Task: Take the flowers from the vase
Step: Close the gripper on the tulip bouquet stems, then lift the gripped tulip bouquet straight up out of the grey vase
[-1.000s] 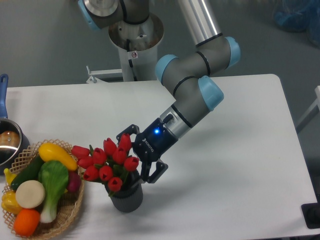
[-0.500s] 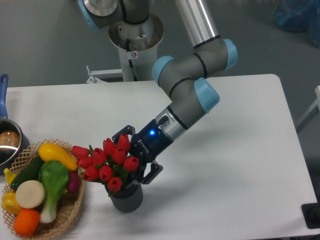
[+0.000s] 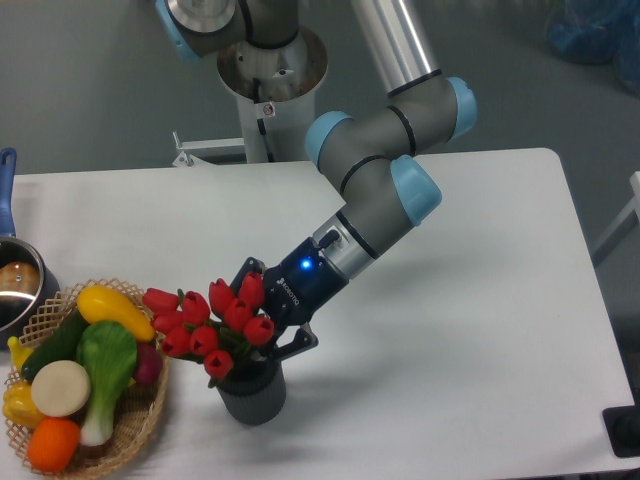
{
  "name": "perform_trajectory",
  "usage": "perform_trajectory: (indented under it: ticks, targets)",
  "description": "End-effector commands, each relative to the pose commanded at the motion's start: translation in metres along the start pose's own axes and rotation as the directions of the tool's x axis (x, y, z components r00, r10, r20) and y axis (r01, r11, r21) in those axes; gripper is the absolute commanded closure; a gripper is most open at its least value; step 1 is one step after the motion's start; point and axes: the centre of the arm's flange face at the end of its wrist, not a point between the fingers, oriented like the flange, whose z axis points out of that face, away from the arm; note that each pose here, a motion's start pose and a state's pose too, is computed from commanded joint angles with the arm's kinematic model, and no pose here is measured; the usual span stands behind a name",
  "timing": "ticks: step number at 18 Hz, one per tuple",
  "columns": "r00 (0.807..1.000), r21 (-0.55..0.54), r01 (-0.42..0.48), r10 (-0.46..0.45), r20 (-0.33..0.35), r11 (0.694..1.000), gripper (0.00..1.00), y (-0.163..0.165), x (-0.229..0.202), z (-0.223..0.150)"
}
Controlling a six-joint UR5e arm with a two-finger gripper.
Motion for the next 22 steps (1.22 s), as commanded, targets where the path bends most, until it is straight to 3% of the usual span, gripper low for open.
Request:
perform_trajectory:
  ticks: [13, 22]
  targets:
    - [1.0, 0.103, 0.013, -0.016, 0.022, 0.995, 0.69, -0.011, -0.005, -0.026]
    - [0.998, 0.175, 0.052, -0.058, 0.031, 0.983, 0.69, -0.062, -0.012, -0.05]
